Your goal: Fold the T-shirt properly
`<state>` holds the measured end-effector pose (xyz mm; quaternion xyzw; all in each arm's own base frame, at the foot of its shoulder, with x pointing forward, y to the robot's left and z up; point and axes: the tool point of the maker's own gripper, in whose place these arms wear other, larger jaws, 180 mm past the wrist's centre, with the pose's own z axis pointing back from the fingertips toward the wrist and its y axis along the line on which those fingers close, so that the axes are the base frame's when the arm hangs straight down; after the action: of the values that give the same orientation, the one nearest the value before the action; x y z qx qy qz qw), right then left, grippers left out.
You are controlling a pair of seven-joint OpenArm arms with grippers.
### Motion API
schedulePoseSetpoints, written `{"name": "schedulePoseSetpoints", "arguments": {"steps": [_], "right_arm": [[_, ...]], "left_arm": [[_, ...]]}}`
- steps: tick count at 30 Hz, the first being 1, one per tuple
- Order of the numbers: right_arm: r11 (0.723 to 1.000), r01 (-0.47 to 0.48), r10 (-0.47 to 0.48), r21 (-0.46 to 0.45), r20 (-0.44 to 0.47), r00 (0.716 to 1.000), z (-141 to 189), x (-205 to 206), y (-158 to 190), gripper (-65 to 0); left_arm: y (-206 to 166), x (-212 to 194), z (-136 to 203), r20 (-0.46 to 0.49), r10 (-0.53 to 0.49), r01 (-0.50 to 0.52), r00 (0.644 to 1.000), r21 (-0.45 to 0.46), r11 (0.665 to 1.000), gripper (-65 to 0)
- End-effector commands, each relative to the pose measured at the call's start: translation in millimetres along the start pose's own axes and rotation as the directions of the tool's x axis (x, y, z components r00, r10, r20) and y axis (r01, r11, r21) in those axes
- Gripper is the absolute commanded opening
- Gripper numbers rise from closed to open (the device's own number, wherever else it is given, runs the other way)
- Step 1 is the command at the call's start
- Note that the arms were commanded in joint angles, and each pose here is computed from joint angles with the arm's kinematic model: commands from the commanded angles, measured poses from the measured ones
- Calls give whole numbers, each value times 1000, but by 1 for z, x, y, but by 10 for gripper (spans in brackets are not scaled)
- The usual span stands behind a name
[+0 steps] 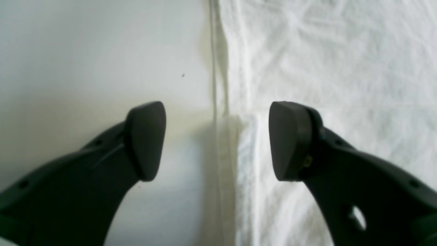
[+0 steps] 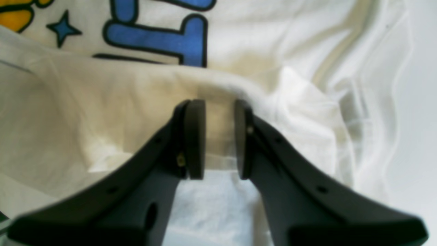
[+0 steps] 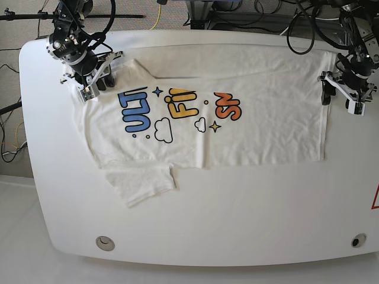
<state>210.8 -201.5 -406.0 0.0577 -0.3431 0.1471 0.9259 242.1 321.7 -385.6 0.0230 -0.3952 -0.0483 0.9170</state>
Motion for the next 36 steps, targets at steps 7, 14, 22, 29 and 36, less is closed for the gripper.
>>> {"name": "schedulePoseSetpoints", "arguments": {"steps": [7,14,22,29,36], "right_arm": [[1000,-16,16,-7,79,997,9,22,-1,-510],[999,21,-25,35,107,994,9,27,8,-505],[999,21,-24,31,98,995,8,24,7,-497],[1000,13,-15,22,84,996,7,20,5,-493],[1000,16,-18,26,86,996,7,21,6,-501]], "left_arm": [[-10,28,2,83,-26,28,996,-27,999,-210],[-7,34,3,101,-18,20,995,-13,1000,-204],[-5,40,0,111,-13,14,994,-8,1000,-202],[-3,39,-4,99,-12,13,995,-1,1000,-200],[-2,27,-6,59,-19,18,998,8,1000,-201]]}}
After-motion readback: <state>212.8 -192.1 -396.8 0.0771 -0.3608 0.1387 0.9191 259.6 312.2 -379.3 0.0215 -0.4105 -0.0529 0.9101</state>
